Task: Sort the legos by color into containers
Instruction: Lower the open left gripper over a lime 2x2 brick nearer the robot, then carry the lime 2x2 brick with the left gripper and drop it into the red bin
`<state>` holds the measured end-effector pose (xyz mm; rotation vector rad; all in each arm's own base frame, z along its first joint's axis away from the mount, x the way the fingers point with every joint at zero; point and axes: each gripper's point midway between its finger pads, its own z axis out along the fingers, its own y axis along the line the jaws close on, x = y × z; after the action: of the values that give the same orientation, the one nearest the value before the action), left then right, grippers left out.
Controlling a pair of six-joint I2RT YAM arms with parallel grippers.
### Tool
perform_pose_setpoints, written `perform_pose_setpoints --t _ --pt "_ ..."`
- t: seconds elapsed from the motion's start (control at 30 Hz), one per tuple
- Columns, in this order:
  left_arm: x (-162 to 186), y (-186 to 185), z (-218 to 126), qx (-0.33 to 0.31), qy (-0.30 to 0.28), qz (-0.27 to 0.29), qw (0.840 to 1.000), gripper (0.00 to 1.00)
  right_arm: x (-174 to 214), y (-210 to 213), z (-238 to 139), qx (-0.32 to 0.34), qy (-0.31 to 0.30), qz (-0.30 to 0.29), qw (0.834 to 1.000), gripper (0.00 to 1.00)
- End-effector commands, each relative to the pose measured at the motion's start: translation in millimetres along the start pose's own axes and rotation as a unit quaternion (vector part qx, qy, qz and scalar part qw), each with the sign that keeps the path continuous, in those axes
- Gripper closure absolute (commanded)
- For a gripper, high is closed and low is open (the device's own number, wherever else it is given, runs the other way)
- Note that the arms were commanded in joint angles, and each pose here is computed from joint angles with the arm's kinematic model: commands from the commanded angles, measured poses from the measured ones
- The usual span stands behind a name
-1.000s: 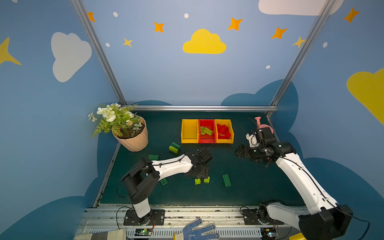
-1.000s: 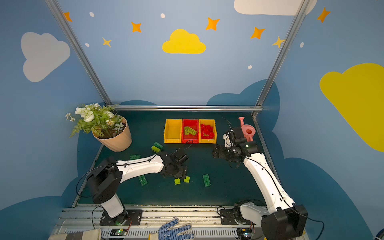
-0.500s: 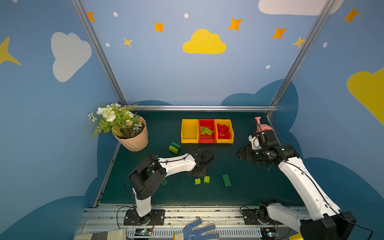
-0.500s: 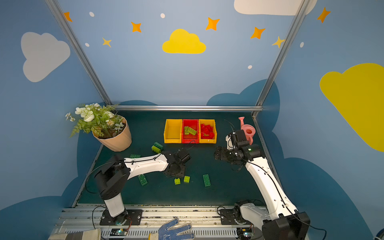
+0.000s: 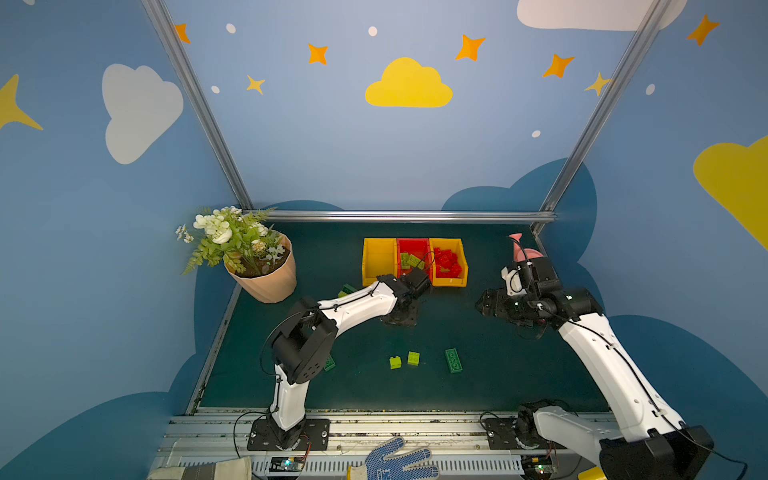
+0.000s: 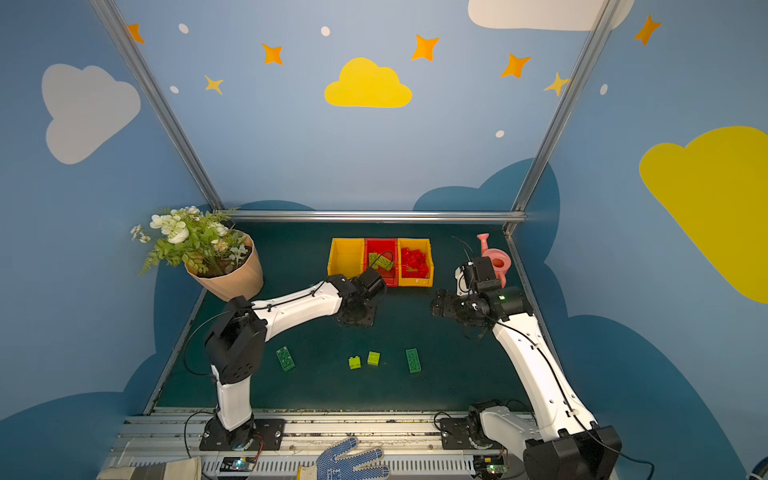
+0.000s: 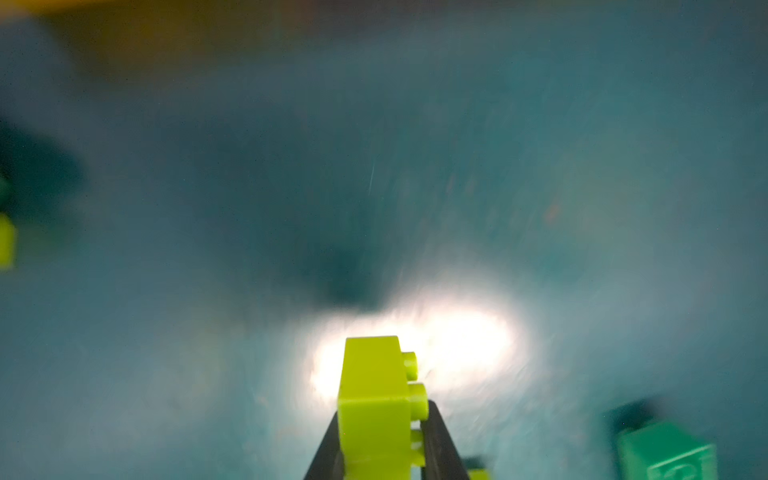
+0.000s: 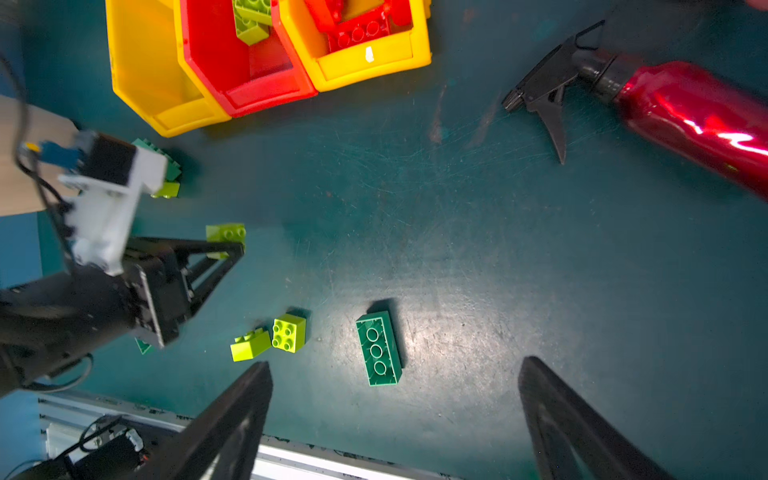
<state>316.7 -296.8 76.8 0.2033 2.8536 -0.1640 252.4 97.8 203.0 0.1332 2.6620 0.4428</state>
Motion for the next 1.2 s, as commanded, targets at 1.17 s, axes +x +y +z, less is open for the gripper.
perform_pose_setpoints --t 1.17 --pt "-222 -1 21 0.138 -0.106 -0.028 0.984 0.64 -52 -8 10 0.047 -0.025 0.054 0.997 0.09"
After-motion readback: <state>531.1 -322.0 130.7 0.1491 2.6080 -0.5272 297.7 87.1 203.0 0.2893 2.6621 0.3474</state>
